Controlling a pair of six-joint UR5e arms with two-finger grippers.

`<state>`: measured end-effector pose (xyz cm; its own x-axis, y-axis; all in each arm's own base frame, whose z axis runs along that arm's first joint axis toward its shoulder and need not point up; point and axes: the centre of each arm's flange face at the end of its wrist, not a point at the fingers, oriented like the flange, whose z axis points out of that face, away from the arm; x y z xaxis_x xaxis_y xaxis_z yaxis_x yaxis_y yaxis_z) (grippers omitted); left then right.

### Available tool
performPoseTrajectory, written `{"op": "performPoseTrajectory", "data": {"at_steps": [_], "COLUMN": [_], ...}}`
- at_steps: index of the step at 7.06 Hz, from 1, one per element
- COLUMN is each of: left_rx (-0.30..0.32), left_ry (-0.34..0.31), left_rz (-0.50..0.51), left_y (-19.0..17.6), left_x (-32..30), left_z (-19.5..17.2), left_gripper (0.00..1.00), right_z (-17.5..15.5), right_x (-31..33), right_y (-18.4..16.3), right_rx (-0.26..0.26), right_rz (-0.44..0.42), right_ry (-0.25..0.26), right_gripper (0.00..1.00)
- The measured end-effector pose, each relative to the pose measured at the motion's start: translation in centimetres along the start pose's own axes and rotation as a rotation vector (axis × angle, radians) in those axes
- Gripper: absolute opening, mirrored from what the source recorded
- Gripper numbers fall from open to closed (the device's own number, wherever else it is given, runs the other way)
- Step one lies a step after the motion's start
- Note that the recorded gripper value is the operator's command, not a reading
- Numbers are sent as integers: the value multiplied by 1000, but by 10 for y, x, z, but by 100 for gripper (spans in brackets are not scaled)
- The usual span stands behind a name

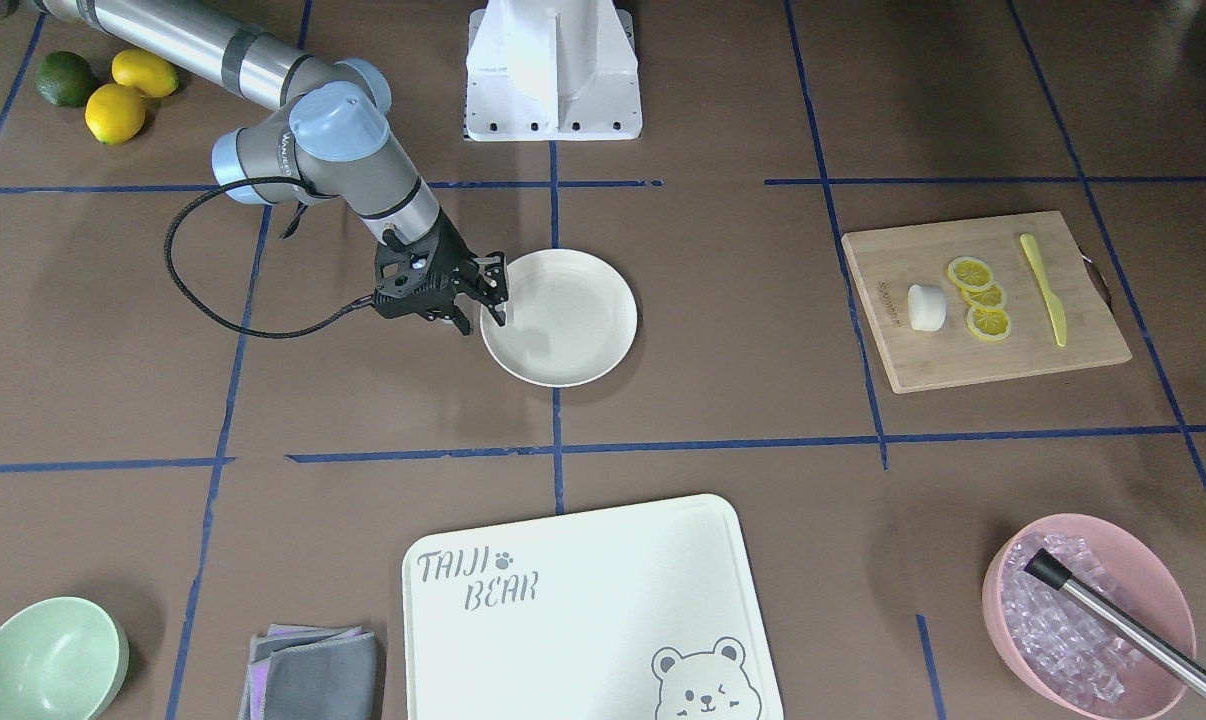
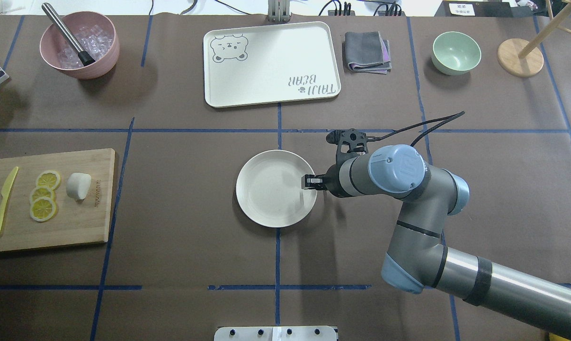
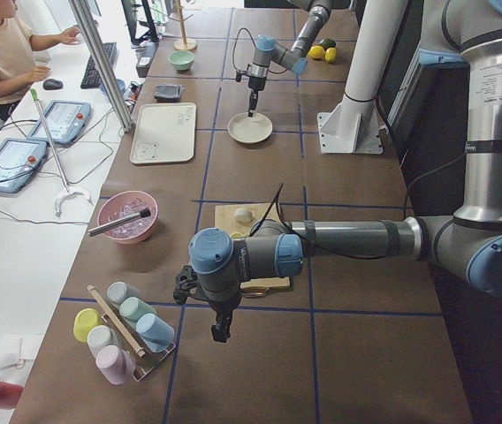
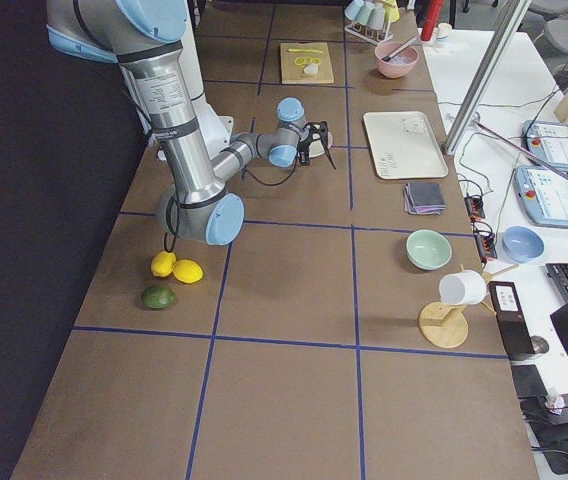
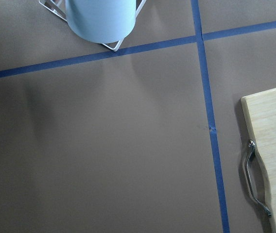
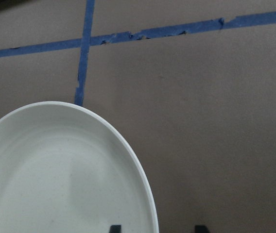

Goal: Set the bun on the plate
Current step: 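Withdraw the right gripper away from the plate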

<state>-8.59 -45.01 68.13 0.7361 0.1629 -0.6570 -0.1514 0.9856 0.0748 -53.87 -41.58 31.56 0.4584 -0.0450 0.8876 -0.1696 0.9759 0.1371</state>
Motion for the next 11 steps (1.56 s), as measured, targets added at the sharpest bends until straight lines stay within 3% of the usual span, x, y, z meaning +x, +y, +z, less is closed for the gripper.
{"op": "performPoseTrajectory", "data": {"at_steps": [2, 5, 8, 11], "left_rx": [-5, -10, -30, 75], "left_ry": [0, -2, -3, -21], "left_rz": [10, 30, 47, 142], "left_y": [-2, -6, -12, -35], "left_x": [3, 9, 19, 32], "left_z": [2, 4, 13, -3], "left_gripper": [100, 100, 100, 100], "right_z": [-29, -140, -247, -319], "right_x": [31, 104, 291, 462], "right_y": [-39, -42, -70, -70], "right_rx": [-58, -164, -277, -329], "right_rz": [46, -144, -325, -376], "right_ry": [126, 301, 341, 317], "right_gripper": [100, 100, 100, 100]}}
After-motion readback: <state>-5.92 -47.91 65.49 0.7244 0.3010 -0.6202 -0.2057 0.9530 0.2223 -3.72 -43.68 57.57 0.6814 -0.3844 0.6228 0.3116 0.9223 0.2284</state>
